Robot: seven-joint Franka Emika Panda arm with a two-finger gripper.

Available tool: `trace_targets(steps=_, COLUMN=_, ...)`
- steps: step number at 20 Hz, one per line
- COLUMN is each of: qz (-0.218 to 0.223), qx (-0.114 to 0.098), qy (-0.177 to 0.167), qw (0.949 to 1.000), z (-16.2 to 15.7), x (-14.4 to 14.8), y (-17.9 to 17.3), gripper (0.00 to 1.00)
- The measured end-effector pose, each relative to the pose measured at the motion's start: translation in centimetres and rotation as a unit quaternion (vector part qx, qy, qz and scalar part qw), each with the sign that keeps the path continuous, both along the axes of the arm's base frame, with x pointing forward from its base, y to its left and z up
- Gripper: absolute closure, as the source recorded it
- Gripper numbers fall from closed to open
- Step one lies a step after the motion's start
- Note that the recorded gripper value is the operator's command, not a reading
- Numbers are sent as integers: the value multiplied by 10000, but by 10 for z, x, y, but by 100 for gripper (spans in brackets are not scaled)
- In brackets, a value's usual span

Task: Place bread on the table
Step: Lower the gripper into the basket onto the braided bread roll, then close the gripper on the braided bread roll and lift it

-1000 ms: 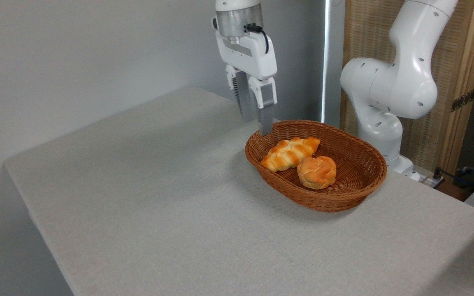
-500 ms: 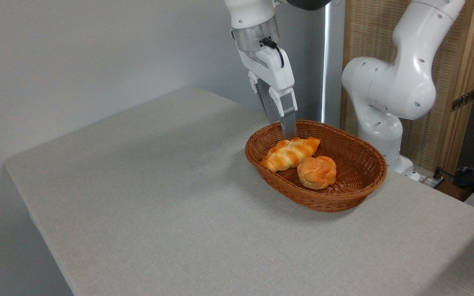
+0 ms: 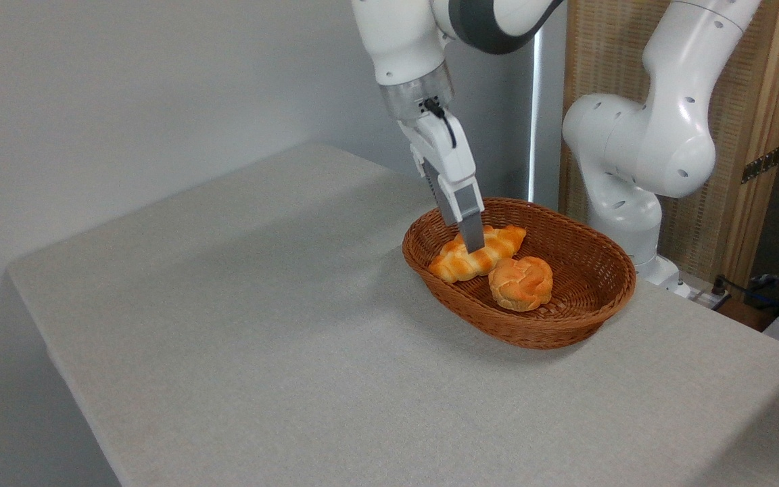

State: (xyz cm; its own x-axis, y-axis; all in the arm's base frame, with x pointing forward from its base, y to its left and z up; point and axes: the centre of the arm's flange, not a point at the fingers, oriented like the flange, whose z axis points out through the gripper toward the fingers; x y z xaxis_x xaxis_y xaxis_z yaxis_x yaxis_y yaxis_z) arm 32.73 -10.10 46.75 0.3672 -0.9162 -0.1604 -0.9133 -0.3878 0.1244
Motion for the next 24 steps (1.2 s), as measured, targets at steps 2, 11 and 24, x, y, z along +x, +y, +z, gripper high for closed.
trace_targets(steps=2, qz=-21, qx=10, qy=29, qw=10000, z=-6, x=4, y=-2, gripper=0)
trace_targets(steps=11, qz=-96, qx=42, qy=135, qw=9999, z=-24, x=1, y=-6, gripper=0)
trace_targets(steps=24, qz=-231, qx=51, qy=180, qw=9996, z=-40, x=-1, y=-14, gripper=0)
